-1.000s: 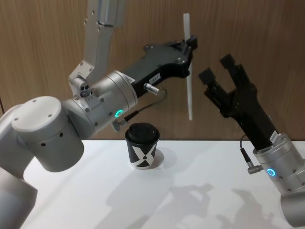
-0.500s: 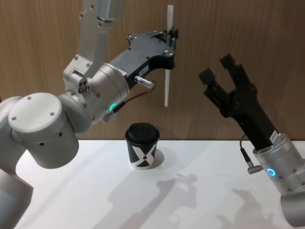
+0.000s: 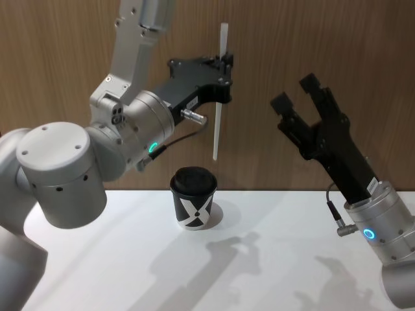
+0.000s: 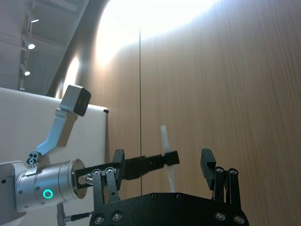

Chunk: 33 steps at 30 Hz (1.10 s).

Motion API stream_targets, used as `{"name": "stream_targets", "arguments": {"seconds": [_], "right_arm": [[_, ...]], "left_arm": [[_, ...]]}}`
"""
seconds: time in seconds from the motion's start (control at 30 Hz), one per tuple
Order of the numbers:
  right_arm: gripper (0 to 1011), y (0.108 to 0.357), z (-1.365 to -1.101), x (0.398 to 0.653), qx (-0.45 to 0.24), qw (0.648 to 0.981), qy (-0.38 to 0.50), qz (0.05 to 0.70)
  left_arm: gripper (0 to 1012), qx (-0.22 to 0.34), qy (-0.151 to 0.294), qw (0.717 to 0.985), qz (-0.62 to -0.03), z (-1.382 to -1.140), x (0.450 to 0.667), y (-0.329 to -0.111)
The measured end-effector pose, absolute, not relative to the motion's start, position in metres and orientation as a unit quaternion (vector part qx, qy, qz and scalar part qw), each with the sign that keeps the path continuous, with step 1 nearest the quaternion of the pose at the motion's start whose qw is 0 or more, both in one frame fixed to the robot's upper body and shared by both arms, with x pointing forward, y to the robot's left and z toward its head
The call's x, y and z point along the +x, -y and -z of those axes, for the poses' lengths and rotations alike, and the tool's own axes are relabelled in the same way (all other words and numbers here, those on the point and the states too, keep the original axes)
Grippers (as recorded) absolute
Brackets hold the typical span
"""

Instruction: Pick up the straw with one hand, pass it to the other hand, and insert it into the cup.

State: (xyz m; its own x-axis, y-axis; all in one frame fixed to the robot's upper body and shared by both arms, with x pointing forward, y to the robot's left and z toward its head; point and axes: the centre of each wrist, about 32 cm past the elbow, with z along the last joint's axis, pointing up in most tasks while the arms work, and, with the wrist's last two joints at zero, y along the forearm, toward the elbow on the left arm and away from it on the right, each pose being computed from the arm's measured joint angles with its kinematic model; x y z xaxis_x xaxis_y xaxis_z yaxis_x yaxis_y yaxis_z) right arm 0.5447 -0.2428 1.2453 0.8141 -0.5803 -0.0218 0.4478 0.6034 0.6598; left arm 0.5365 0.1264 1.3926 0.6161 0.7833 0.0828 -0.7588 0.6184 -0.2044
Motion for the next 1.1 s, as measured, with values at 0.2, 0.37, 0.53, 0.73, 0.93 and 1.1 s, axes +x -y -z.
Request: {"name": "stream_targets", "arguments": {"seconds": [0.2, 0.37, 0.53, 0.73, 0.93, 1.1], "right_arm": [[1001, 0.243, -1.245, 0.545, 0.339, 0.89, 0.098, 0.289], [1001, 0.243, -1.245, 0.545, 0.339, 0.89, 0.098, 0.289], [1001, 0.243, -1.245, 0.545, 0.339, 0.89, 0.098, 0.289], [1001, 0.243, -1.245, 0.545, 0.339, 0.89, 0.098, 0.289], [1001, 0.243, -1.245, 0.545, 0.339, 0.89, 0.098, 0.289], [1001, 0.243, -1.245, 0.545, 0.339, 0.89, 0.098, 0.289]], "left_arm": [[5, -0.066, 0.064, 0.897, -0.432, -1.387, 0.541, -0.124], [5, -0.062, 0.055, 0.897, -0.435, -1.38, 0.546, -0.122], [5, -0.061, 0.055, 0.895, -0.439, -1.373, 0.551, -0.118], [5, -0.06, 0.06, 0.89, -0.449, -1.364, 0.556, -0.116], [5, -0.059, 0.065, 0.883, -0.461, -1.355, 0.561, -0.117], [5, -0.06, 0.069, 0.879, -0.469, -1.35, 0.565, -0.118]]}}
